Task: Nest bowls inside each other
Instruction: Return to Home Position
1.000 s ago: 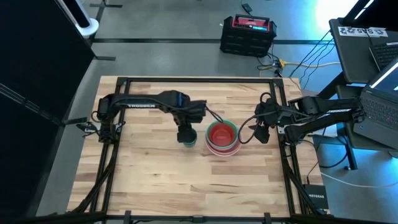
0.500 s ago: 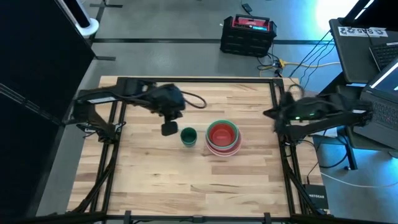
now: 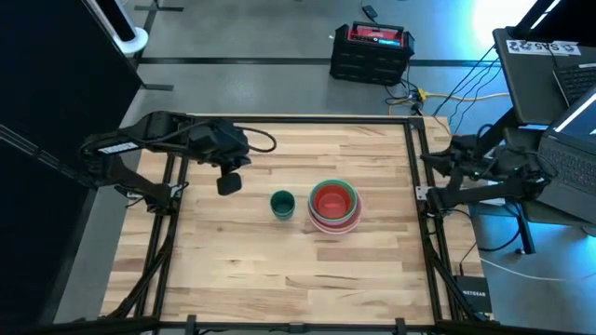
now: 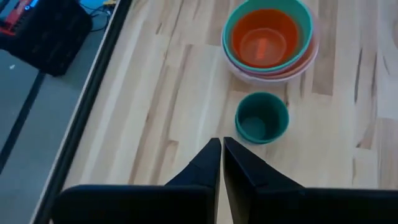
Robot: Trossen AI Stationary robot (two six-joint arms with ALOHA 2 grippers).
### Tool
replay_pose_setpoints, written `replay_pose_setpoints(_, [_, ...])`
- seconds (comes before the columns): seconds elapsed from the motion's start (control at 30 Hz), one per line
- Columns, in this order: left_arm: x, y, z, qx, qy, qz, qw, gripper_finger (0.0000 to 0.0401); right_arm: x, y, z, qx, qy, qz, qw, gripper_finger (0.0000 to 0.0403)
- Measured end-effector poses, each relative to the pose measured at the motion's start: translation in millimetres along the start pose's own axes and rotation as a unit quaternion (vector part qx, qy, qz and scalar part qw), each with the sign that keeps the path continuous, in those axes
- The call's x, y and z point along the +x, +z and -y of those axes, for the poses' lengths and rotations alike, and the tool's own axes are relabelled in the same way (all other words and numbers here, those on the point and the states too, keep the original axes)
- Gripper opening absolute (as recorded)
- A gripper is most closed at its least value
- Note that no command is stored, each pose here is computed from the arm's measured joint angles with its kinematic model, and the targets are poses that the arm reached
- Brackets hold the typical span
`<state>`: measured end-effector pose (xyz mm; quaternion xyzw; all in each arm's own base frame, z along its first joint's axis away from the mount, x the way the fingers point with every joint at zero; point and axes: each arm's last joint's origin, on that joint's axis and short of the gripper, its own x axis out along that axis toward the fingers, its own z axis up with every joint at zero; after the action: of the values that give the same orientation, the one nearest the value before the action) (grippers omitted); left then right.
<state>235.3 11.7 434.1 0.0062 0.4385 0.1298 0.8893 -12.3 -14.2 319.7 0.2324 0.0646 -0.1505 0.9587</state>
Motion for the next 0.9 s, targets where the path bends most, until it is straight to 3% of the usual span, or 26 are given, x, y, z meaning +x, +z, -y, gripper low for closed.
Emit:
replay_pose_setpoints(0.1, [-1.8,-3.7,-0.9,0.011,0.001,-0.013,1.000,0.0000,-2.9,3.5,-0.6,0.016,0.014,0.023,1.000,0.0003])
replay_pose_setpoints(0.2, [0.8,-9.5,1.8,0.036,-0.006,-0.040,0.999,0.0000,1.3,-0.6,-2.3,-0.024,0.036,0.008,0.999,0.0003])
replay_pose_setpoints(0.3, [8.8,-15.2,7.3,0.086,-0.067,-0.050,0.993,0.0000,9.6,-7.1,-3.3,-0.058,0.050,0.018,0.997,0.0003])
replay_pose_setpoints(0.5, [16.9,-23.6,6.8,0.096,-0.165,0.010,0.982,0.0000,25.2,-17.9,-5.9,-0.084,0.081,0.065,0.991,0.0003])
replay_pose_setpoints(0.9, [10.4,-23.6,0.2,0.109,-0.160,0.082,0.978,0.0000,76.6,-54.3,-12.1,-0.129,0.117,0.168,0.970,0.0003])
